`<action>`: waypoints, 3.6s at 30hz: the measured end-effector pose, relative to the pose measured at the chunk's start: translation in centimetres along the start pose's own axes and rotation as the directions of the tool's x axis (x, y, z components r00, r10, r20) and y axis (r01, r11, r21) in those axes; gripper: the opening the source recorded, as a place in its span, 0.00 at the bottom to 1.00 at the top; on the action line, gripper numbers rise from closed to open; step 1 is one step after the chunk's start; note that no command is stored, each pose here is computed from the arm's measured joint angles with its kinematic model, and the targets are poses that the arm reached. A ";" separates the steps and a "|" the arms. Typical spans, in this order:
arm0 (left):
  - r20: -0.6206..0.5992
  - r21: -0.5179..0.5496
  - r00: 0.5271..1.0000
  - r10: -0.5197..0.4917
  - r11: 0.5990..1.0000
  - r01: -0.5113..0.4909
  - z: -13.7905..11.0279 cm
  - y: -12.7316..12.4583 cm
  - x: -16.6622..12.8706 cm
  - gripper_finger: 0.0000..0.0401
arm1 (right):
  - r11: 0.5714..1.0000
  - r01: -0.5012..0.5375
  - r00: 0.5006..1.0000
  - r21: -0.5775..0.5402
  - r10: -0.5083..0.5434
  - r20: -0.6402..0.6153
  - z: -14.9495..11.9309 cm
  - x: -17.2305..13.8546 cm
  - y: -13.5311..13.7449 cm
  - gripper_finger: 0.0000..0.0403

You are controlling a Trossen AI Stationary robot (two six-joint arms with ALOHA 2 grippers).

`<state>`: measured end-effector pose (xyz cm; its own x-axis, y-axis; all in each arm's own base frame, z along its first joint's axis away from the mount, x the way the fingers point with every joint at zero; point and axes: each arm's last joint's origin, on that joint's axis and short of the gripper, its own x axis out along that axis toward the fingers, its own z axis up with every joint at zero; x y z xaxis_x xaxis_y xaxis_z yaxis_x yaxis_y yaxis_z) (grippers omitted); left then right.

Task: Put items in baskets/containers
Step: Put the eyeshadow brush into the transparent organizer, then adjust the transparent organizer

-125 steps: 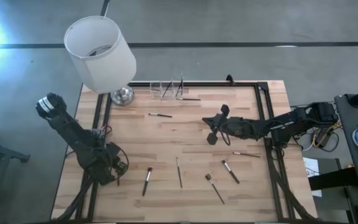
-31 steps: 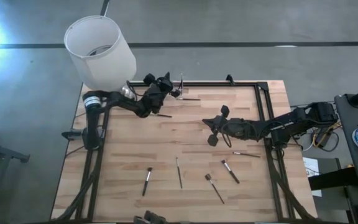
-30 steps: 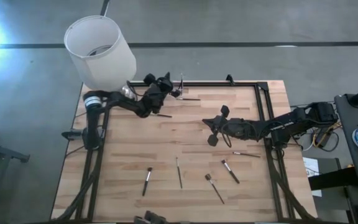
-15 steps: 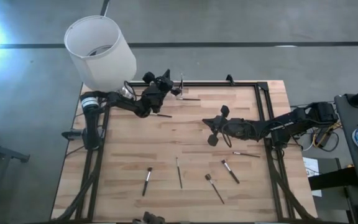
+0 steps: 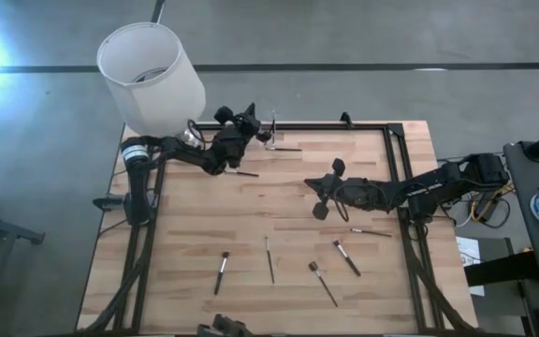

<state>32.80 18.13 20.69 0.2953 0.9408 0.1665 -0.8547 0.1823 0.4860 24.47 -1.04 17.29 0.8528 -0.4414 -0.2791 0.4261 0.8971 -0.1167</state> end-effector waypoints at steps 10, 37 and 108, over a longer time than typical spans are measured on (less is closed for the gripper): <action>-0.017 0.019 1.000 0.000 1.000 0.000 -0.7 0.2 0.0 0.00 | 1.000 -0.013 1.000 -0.003 0.013 0.005 0.0 -0.1 0.2 0.02; -0.180 0.088 0.981 -0.077 0.992 0.094 -2.2 -1.4 -0.7 0.00 | 0.999 -0.024 1.000 -0.022 0.024 0.013 0.1 -0.2 0.5 0.02; 0.225 -0.374 0.548 -0.806 0.448 0.812 -1.4 6.6 -19.1 0.00 | 0.896 0.146 0.982 0.418 -0.079 -0.173 5.3 7.0 -7.6 0.13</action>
<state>20.92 1.79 19.56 0.9463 0.3049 -0.1075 -0.3032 0.9524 0.0324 28.77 -11.08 21.27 0.7512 -0.5009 -0.4298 0.6329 0.7316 0.2535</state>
